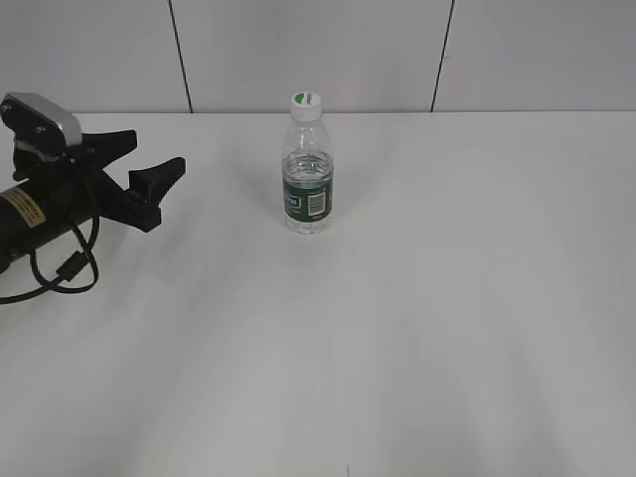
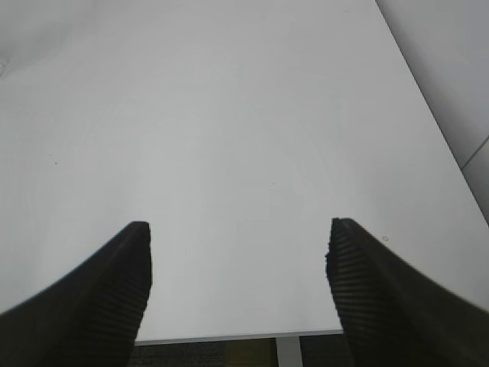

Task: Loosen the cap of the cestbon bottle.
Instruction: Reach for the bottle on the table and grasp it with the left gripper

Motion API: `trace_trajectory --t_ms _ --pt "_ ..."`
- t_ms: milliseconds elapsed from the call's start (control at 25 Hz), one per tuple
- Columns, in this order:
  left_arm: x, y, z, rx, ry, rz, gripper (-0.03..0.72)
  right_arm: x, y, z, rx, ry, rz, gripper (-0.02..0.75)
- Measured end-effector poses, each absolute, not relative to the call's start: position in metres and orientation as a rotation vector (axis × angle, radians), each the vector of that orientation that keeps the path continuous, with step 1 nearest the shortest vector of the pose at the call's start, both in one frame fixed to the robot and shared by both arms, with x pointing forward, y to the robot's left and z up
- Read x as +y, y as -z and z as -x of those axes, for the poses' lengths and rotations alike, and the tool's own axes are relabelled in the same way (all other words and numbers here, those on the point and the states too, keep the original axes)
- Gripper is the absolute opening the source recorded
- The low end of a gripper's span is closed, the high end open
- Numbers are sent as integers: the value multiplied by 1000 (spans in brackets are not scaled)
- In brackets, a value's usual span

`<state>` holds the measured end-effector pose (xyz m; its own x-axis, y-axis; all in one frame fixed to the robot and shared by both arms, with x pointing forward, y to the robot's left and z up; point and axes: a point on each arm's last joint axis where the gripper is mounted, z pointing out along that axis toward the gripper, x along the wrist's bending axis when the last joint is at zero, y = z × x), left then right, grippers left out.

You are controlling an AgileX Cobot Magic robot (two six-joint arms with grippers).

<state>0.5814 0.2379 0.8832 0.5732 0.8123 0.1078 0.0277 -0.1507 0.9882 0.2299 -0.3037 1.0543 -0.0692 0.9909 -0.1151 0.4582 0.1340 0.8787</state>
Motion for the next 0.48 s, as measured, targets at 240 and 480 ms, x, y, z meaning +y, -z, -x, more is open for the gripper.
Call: trace_trajectory --t_ms 240,480 --pt "237 -870 -587 654 -618 -1628 498 -304 -1054 -230 1642 -874 -1428 548" --pt "230 -864 -584 618 -558 -1655 498 -304 -1054 -230 1642 -874 -1428 548"
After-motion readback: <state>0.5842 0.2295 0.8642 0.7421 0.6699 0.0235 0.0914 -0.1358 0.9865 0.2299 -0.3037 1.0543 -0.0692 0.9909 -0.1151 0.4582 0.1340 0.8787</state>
